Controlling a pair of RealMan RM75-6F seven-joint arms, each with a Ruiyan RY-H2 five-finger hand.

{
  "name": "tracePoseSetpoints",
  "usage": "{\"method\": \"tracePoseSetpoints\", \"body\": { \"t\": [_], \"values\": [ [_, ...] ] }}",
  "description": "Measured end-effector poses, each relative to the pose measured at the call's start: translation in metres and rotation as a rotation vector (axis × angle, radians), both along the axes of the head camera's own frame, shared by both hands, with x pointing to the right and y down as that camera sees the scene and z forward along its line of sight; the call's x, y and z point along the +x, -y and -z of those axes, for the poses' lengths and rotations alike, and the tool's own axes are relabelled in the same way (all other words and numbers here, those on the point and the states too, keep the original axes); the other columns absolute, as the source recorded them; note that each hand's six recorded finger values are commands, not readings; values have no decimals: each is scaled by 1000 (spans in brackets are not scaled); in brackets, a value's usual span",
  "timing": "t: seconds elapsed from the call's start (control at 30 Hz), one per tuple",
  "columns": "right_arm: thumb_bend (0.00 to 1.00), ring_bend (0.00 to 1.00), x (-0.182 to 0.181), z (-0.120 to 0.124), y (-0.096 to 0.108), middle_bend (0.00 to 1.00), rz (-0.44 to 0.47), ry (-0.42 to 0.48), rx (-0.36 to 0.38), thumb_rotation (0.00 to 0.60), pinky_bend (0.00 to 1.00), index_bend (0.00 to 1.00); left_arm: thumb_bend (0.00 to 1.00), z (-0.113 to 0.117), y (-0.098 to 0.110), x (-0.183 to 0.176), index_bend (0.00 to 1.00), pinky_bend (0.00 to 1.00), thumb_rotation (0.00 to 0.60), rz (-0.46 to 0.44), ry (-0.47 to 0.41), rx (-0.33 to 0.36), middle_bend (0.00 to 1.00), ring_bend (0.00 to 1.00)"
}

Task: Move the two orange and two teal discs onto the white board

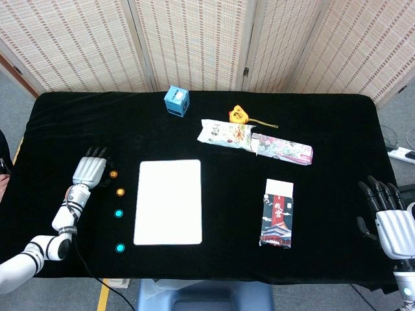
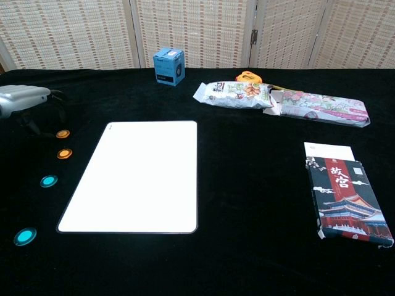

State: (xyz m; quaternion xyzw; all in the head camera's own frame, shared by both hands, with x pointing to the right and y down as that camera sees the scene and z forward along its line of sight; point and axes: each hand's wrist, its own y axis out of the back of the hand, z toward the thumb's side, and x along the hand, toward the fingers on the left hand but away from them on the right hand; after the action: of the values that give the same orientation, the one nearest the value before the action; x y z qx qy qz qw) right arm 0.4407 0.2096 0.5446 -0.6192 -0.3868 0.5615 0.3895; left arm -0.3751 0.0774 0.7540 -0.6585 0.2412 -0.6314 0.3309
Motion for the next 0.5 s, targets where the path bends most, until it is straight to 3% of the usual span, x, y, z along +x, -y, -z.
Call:
{"method": "tracePoseSetpoints", "body": {
  "t": [0.5],
  "values": [
    [475, 2, 3, 0, -2, 0, -15, -6, 0, 600, 0, 0, 347, -15, 2, 2, 449, 0, 600, 23, 22, -33, 98, 0]
  ]
}}
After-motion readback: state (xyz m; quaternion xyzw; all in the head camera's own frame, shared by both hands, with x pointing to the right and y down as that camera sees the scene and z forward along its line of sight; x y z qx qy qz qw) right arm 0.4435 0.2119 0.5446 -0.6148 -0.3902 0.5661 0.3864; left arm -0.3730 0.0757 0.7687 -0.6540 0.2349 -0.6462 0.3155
